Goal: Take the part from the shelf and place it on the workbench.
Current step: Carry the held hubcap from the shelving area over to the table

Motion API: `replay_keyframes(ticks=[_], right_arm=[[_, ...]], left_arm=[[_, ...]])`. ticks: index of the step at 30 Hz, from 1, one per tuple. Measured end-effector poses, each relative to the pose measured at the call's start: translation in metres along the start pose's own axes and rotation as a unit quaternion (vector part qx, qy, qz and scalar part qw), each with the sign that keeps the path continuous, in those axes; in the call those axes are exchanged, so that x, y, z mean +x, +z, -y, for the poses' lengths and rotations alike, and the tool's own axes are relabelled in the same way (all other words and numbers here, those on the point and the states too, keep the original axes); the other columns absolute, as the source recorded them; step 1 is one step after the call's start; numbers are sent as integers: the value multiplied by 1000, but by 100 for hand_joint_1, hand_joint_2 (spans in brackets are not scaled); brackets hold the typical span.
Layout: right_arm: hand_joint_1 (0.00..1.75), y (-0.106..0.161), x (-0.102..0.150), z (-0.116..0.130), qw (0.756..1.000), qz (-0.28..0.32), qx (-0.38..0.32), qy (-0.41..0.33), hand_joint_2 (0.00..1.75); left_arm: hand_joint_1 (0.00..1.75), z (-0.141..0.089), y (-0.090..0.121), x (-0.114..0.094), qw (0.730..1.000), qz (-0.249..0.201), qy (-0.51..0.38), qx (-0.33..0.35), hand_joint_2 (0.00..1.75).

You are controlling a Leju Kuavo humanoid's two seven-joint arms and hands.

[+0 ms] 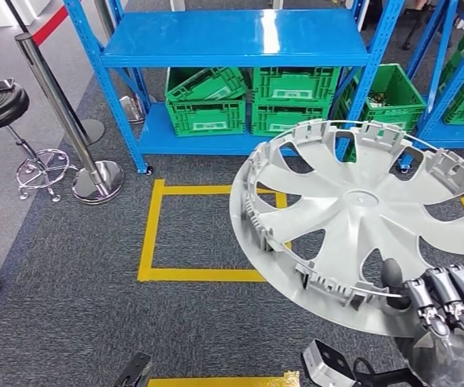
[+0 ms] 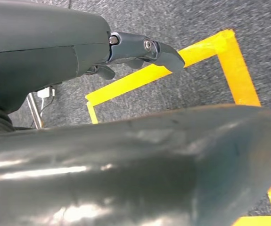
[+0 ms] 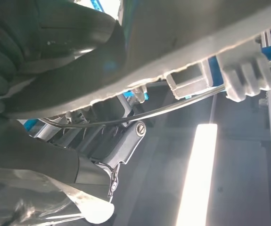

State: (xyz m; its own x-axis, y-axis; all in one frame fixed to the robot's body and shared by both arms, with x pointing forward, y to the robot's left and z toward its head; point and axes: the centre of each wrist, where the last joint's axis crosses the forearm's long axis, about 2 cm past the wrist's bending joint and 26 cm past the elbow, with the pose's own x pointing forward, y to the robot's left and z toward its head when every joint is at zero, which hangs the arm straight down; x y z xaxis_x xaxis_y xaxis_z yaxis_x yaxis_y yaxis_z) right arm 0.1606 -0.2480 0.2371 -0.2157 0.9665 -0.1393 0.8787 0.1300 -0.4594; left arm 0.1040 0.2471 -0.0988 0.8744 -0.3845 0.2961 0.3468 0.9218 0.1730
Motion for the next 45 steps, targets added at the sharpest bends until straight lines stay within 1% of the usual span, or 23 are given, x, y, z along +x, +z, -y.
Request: replay_keyframes(ticks=[9,19,30,45], right_arm=[[175,1,0,0,1000,4,1,0,175],[175,3,1,-1,1000,-10,8,-2,175],[175,0,9,-1,999,-49,2,-19,175],[175,4,14,-6,999,-41,14,-32,175]], left_arm=[[0,0,0,-1,1000,-5,-2,0,0],[0,1,0,-2,1000,-6,-7,-2,0],[0,-3,0,-1,1000,-5,-12,4,0],[0,-3,0,-5,1000,-12,-16,1,0]])
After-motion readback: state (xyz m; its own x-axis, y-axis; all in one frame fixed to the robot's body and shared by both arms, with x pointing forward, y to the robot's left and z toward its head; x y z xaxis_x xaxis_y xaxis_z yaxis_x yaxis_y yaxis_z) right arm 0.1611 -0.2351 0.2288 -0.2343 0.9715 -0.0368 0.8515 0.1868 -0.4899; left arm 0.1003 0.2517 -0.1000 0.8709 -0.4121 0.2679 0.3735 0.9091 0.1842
